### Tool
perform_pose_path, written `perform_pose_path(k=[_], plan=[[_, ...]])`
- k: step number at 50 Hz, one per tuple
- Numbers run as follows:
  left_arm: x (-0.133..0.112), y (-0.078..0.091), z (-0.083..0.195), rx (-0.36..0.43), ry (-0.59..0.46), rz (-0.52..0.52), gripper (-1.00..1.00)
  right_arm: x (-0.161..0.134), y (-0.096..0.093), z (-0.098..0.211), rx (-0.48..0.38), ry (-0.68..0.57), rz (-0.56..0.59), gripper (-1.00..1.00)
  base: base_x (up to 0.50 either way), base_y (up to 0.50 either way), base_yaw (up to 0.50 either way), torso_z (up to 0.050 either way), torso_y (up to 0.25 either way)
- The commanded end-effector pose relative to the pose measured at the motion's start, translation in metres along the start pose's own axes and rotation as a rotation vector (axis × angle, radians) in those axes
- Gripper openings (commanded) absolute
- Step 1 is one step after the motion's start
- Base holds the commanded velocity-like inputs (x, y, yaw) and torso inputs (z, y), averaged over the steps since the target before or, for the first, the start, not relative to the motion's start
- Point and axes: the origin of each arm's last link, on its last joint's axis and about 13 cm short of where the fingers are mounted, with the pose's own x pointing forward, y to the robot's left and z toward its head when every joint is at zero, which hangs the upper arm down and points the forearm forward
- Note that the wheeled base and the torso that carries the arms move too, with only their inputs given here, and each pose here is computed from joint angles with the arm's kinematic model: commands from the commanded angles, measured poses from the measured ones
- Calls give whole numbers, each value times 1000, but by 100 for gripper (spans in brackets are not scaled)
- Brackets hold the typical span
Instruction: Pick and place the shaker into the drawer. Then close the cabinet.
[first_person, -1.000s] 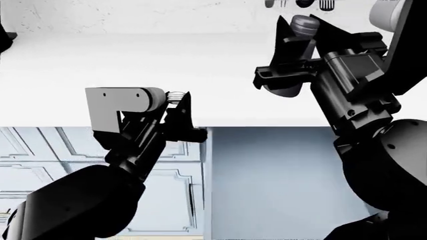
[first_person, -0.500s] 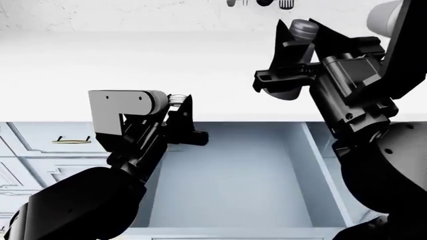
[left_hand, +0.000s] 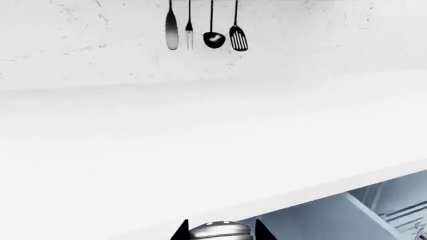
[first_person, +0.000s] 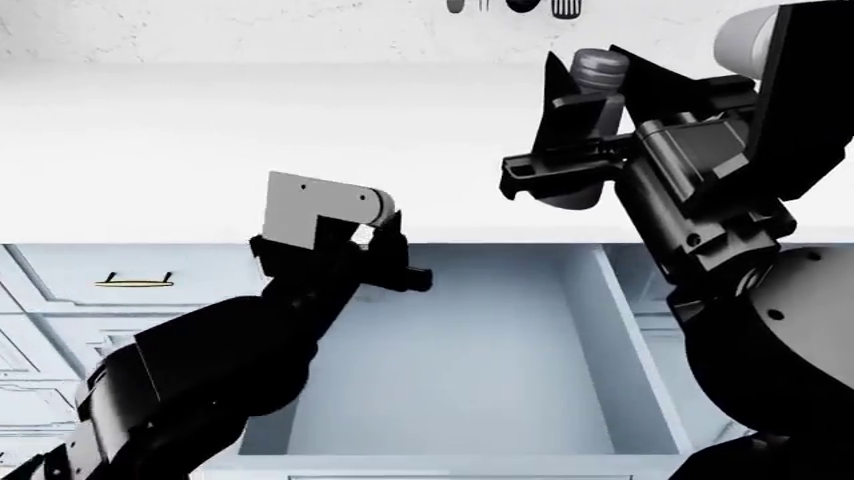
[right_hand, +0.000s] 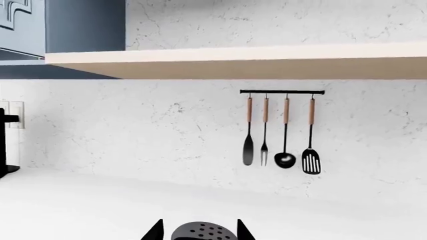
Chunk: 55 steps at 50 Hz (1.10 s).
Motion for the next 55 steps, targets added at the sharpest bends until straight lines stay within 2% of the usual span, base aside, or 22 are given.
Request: perform_pose_path(k=[1, 9, 17, 23, 34, 35, 40, 44, 49, 55], plan=[[22, 1, -48, 103, 177, -11, -100, -3, -1, 3, -14, -8, -11, -100, 0, 0, 0, 0, 0], [26, 3, -108, 143, 319, -2, -100, -7, -2, 1, -9, -8, -27, -100, 0, 0, 0, 0, 0], [23, 6, -142, 168, 419, 3, -100, -9, -3, -2, -4, -4, -37, -100, 0, 0, 0, 0, 1], [21, 3, -148, 175, 437, -8, -100, -11, -3, -3, 0, -2, -40, -100, 0, 0, 0, 0, 0], [19, 3, -138, 171, 436, -13, -100, -11, -2, -5, 5, 0, -35, -100, 0, 0, 0, 0, 0], [19, 3, -136, 166, 428, -12, 100, -11, -2, -5, 5, 0, -35, -100, 0, 0, 0, 0, 0], [19, 2, -117, 147, 368, -3, 100, -11, -2, -5, 5, 1, -36, -100, 0, 0, 0, 0, 0], [11, -1, -89, 107, 278, -22, 100, -11, -2, -6, 6, 6, -36, -100, 0, 0, 0, 0, 0], [-12, -7, -41, 47, 136, -70, 100, -10, -2, -8, -17, 34, -25, -100, 0, 0, 0, 0, 0], [-39, -9, -4, 45, 9, -82, 100, -10, -2, -16, -41, 138, 19, -100, 0, 0, 0, 0, 0]])
